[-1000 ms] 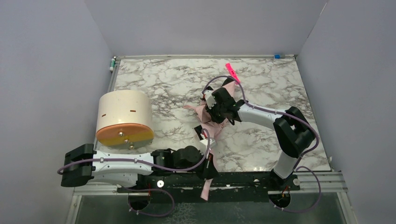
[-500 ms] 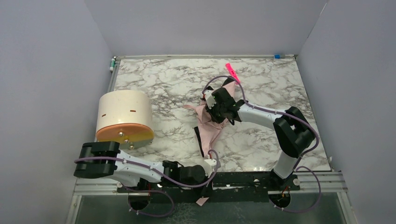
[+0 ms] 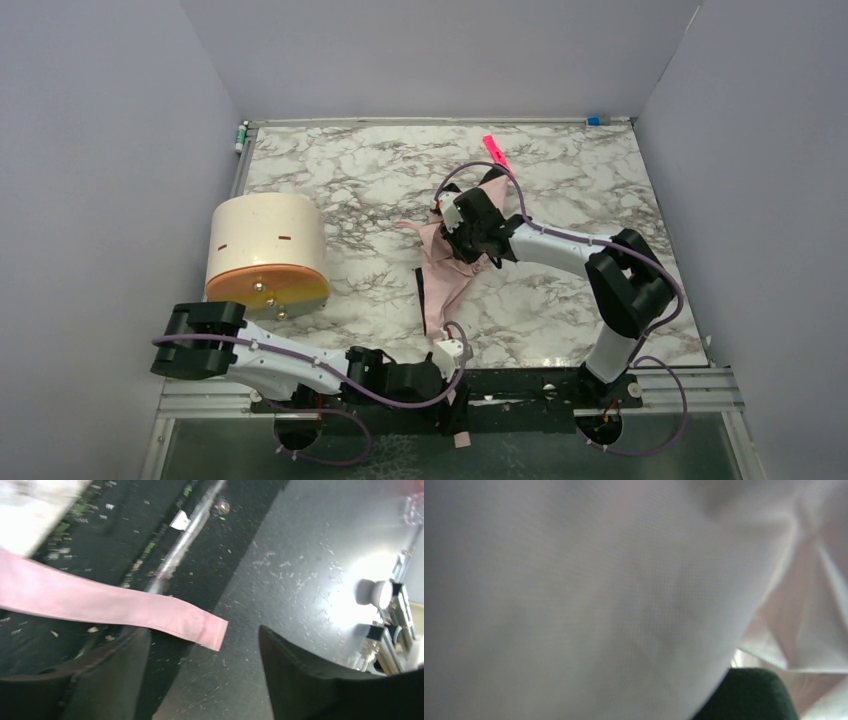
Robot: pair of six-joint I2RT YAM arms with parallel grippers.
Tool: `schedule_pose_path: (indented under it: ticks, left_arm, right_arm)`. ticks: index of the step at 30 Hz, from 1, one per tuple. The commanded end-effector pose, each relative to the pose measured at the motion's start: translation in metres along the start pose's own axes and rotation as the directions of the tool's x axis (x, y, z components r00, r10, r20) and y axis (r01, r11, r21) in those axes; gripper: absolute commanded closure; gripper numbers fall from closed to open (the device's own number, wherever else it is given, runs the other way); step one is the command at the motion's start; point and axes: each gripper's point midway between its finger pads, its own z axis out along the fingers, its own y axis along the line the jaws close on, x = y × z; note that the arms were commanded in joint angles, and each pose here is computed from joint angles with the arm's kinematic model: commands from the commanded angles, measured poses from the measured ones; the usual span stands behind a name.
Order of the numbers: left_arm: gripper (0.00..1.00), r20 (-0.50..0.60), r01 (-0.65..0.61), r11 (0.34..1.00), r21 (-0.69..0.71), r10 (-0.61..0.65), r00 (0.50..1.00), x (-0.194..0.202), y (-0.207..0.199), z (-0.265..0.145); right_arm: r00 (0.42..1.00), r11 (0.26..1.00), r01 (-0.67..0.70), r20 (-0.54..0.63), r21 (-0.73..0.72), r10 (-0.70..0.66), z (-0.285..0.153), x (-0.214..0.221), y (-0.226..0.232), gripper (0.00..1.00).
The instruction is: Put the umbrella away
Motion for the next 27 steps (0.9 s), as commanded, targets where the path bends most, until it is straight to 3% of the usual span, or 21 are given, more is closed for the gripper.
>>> schedule_pose_path:
  ticks: [1,4,8,12,19,27]
  left_arm:
    - [0.12,0.117,0.007,0.981,-0.193,0.016,0.993,-0.030,0.025,-0.025]
    - [0.08,0.182,0.054,0.958,-0.281,-0.002,0.983,-0.053,0.039,-0.049]
    - [0.08,0.303,0.131,0.947,-0.294,-0.038,0.952,-0.095,0.047,-0.082]
    - [0.14,0.420,0.219,0.937,-0.273,-0.089,0.903,-0.140,0.061,-0.106]
    - [0.18,0.514,0.327,0.875,-0.356,-0.109,0.851,-0.204,0.112,-0.133]
    - [0.15,0.567,0.300,0.840,-0.451,0.010,0.824,-0.277,0.162,-0.186]
  right_arm:
    - [0.982,0.998,-0.001,-0.189,0.057,0.012,0.006,0.062,-0.008,0.99]
    - [0.982,0.998,0.002,-0.186,0.055,0.008,0.005,0.061,-0.008,0.99]
    - [0.983,0.999,0.019,-0.182,0.051,-0.010,0.005,0.061,-0.008,0.99]
    - [0.986,0.997,0.067,-0.152,0.031,-0.062,0.004,0.057,-0.008,0.99]
    - [0.971,0.970,0.237,-0.007,-0.046,-0.238,-0.004,0.044,0.002,0.99]
    - [0.929,0.927,0.367,0.075,-0.077,-0.362,-0.014,0.047,0.012,0.96]
